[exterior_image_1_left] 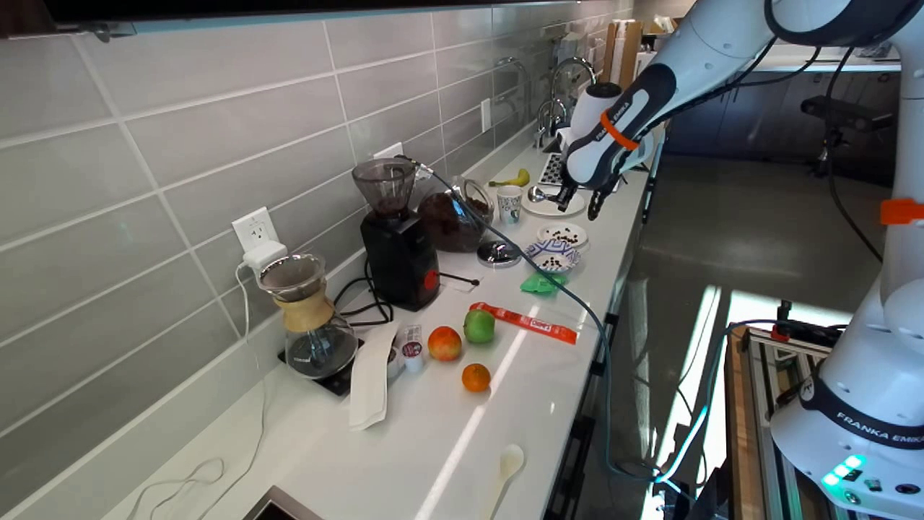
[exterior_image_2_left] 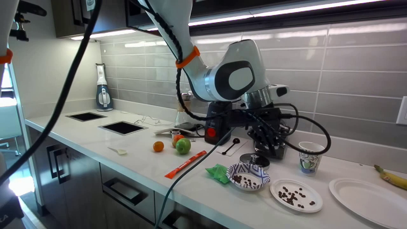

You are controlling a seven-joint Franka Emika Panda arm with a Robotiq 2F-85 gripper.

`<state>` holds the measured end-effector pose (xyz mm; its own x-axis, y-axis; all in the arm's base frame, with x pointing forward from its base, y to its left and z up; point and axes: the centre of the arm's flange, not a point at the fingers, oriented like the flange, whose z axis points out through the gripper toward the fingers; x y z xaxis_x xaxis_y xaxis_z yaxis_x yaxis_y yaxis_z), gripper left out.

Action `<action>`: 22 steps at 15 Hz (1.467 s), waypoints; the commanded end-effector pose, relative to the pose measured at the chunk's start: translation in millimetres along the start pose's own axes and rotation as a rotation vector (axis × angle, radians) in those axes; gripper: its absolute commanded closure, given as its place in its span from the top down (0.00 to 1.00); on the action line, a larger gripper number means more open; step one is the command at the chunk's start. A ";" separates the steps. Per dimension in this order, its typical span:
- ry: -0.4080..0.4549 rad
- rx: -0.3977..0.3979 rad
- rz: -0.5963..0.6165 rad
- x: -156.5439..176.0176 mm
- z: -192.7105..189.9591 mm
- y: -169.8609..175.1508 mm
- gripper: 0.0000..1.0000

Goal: Use the silver spoon to get some coffee beans from the container and put them on the small white plate.

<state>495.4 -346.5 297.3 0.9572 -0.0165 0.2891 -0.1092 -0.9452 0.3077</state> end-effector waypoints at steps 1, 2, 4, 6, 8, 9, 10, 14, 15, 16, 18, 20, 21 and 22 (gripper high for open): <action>0.053 -0.137 -0.148 3.0 -13.8 -29.3 0.01; 0.069 -0.172 -0.194 10.3 -14.4 -31.0 0.01; 0.087 -0.232 -0.299 22.4 -18.4 -32.5 0.01; 0.094 -0.277 -0.382 35.0 -22.7 -35.2 0.01; 0.103 -0.302 -0.450 47.0 -23.8 -42.9 0.01; 0.104 -0.307 -0.465 52.1 -23.8 -47.9 0.01; 0.090 -0.271 -0.430 47.9 -31.6 -34.9 0.04; 0.091 -0.284 -0.462 57.1 -28.1 -45.1 0.04; 0.089 -0.286 -0.463 57.0 -27.5 -44.2 0.01; 0.087 -0.329 -0.506 53.8 -23.5 -49.0 0.01; 0.066 -0.380 -0.621 53.5 -14.3 -55.4 0.01; 0.043 -0.431 -0.722 58.2 -8.3 -58.1 0.01; 0.039 -0.460 -0.759 61.6 -5.7 -59.5 0.01; 0.038 -0.490 -0.796 65.7 -3.2 -61.2 0.01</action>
<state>554.4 -293.2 316.3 0.8330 0.5493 -0.0667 0.4202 -0.5496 0.7220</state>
